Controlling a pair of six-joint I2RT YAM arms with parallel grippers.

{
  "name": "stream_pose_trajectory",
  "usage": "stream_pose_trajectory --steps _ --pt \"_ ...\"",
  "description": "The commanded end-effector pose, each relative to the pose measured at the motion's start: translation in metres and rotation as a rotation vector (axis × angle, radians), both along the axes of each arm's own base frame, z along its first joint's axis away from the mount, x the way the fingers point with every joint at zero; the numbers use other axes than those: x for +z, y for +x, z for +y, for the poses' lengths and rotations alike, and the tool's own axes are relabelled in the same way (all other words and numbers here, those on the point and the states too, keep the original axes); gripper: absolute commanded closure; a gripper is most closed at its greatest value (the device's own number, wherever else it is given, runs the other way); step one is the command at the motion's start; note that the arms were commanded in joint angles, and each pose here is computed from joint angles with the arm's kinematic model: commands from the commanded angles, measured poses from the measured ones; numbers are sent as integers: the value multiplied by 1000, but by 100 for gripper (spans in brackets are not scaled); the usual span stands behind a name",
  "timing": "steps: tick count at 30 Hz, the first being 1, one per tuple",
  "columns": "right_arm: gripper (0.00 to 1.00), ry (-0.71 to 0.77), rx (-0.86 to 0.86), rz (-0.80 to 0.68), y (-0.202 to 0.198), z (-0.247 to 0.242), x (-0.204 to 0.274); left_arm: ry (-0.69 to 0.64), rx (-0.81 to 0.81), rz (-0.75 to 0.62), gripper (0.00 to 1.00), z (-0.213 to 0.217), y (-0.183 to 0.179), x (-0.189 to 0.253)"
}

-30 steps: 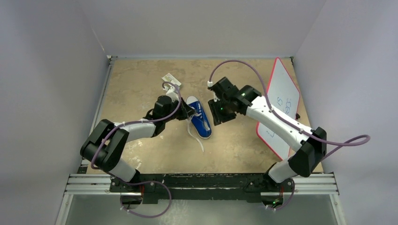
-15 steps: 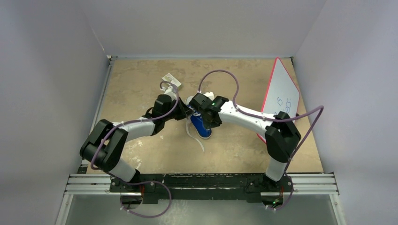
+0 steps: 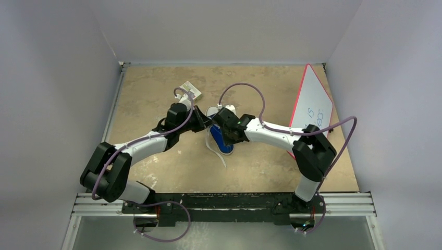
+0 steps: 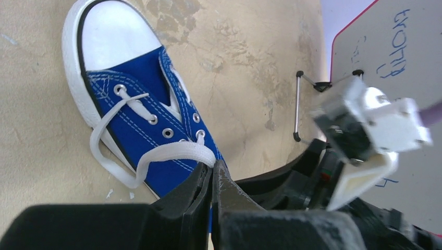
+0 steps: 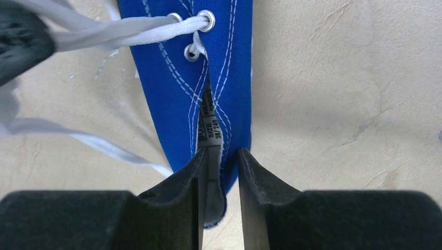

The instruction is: Tie the shoes

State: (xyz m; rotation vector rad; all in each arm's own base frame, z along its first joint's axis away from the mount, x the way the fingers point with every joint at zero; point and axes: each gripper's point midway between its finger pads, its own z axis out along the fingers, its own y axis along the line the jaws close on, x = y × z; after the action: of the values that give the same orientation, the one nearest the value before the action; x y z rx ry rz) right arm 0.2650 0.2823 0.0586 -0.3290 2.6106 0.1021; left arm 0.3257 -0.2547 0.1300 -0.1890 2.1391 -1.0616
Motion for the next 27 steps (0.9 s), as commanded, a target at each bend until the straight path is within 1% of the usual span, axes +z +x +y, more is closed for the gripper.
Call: stream_pose_trajectory --steps 1,3,4,6,8,10,14,16,19,21,22,23,25,27 --pt "65 118 2 -90 3 10 46 3 -22 -32 100 -4 7 20" --pt "50 141 60 -120 -3 6 61 -5 -26 -15 100 -7 9 22" --pt "45 177 106 -137 -7 7 70 -12 -27 -6 100 -9 10 23" --pt "39 258 239 -151 -23 18 76 -22 -27 3 100 -11 13 26" --pt "37 355 372 -211 -34 36 87 -14 -29 16 100 -12 13 27" --pt "36 386 435 -220 -44 43 87 -2 -33 31 100 -12 13 27" --pt "37 372 521 -174 -69 56 67 16 -41 55 100 -12 13 23" --pt "37 368 537 -174 -74 64 59 13 -44 64 100 -13 12 22" --pt "41 375 503 -223 -63 72 52 11 -46 70 100 -13 11 22" --pt "42 400 465 -299 -52 73 55 11 -45 77 100 -13 10 21" --pt "43 430 459 -329 -50 75 57 12 -46 82 100 -13 10 21" --pt "43 471 493 -367 -50 83 62 11 -45 88 100 -13 10 21" --pt "43 465 527 -381 -46 92 59 3 -44 95 100 -14 9 21" --pt "46 409 550 -375 -39 97 49 2 -40 99 100 -14 10 21"
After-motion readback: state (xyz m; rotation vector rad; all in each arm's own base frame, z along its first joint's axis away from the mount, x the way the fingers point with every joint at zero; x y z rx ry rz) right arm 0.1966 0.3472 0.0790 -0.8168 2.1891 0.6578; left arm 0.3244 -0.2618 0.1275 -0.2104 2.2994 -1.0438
